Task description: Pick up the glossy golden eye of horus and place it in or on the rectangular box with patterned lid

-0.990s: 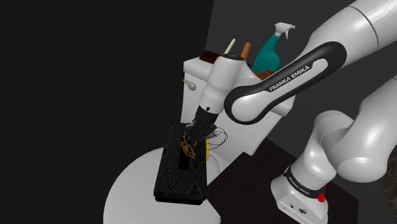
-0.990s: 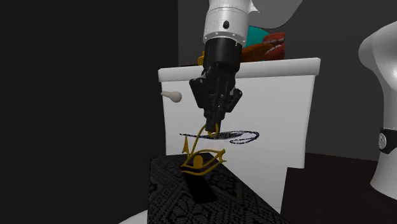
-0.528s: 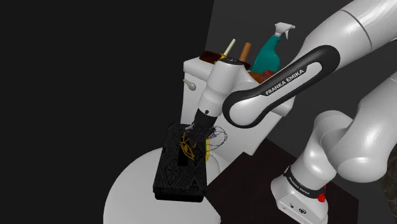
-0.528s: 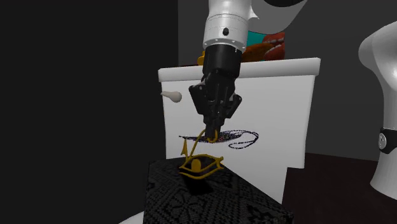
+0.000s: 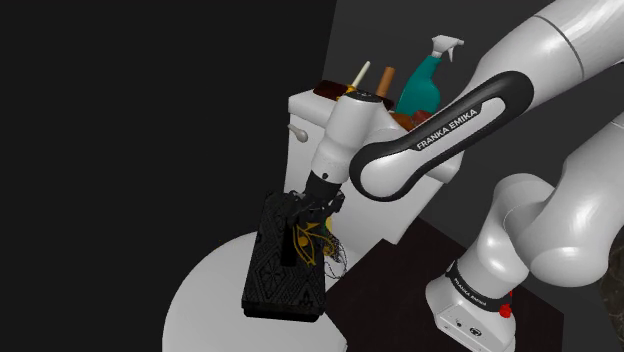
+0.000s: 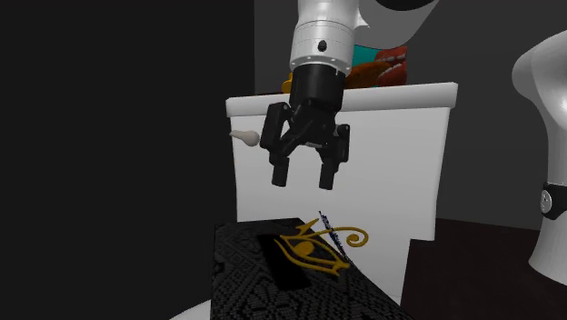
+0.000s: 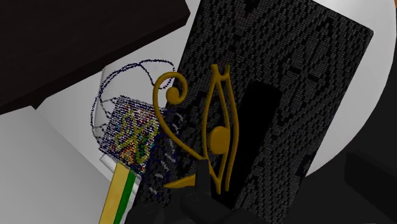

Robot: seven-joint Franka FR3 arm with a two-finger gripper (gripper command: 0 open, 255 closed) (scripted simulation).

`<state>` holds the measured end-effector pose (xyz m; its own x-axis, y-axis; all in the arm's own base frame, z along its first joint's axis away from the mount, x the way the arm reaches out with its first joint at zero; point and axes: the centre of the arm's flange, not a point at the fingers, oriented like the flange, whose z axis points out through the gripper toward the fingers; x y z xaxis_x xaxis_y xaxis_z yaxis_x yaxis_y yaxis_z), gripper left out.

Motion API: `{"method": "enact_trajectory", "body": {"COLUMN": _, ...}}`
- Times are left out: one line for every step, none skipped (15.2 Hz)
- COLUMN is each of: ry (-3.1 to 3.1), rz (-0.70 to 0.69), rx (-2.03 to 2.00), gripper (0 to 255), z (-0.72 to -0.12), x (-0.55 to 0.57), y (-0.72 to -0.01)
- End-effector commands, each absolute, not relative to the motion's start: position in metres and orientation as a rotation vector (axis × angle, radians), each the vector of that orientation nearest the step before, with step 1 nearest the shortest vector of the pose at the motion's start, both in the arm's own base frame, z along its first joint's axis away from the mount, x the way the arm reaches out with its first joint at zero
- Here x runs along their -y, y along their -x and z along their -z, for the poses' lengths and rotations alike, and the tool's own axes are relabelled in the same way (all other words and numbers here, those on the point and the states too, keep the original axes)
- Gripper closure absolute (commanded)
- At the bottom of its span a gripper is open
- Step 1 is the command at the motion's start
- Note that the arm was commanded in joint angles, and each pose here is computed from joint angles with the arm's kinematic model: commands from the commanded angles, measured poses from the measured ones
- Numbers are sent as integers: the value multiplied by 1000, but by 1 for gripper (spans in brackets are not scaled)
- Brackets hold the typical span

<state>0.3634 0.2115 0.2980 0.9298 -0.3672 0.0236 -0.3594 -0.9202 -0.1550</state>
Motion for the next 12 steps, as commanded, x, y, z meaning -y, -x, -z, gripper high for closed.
{"method": "enact_trajectory", "body": {"ry": 2940, "rz": 78, "rx": -557, "gripper": 0, "z": -311, "x": -210, "y": -362}}
{"method": "enact_trajectory", "body": {"ry": 2940, "rz": 78, "rx": -557, "gripper": 0, "z": -324, "x": -208, "y": -361}}
{"method": "enact_trajectory", "body": {"ry": 2940, "rz": 78, "rx": -557, "gripper": 0, "z": -337, "x": -206, "y": -360}}
{"method": "enact_trajectory", "body": {"ry": 2940, "rz": 78, "rx": -557, "gripper": 0, "z": -347, "x": -205, "y": -359}}
{"method": "enact_trajectory", "body": {"ry": 2940, "rz": 78, "rx": -557, "gripper": 0, "z": -347, "x": -205, "y": -359}}
{"method": "enact_trajectory", "body": {"ry": 2940, "rz": 78, "rx": -557, "gripper": 0, "z": -347, "x": -205, "y": -359}}
{"method": "enact_trajectory", "body": {"ry": 2940, "rz": 78, "rx": -557, "gripper": 0, "z": -347, "x": -205, "y": -359}}
{"method": "enact_trajectory", "body": {"ry": 2940, "rz": 78, "rx": -557, "gripper": 0, "z": -347, "x": -205, "y": -359}}
{"method": "enact_trajectory", "body": {"ry": 2940, "rz": 78, "rx": -557, "gripper": 0, "z": -347, "x": -205, "y": -359}}
{"method": "enact_trajectory", "body": {"ry": 2940, "rz": 78, "rx": -557, "gripper": 0, "z": -347, "x": -205, "y": -359}}
{"method": "enact_trajectory", "body": {"ry": 2940, "rz": 78, "rx": -557, "gripper": 0, "z": -347, "x": -205, "y": -359}}
{"method": "enact_trajectory", "body": {"ry": 2940, "rz": 78, "rx": -557, "gripper": 0, "z": -347, "x": -205, "y": -359}}
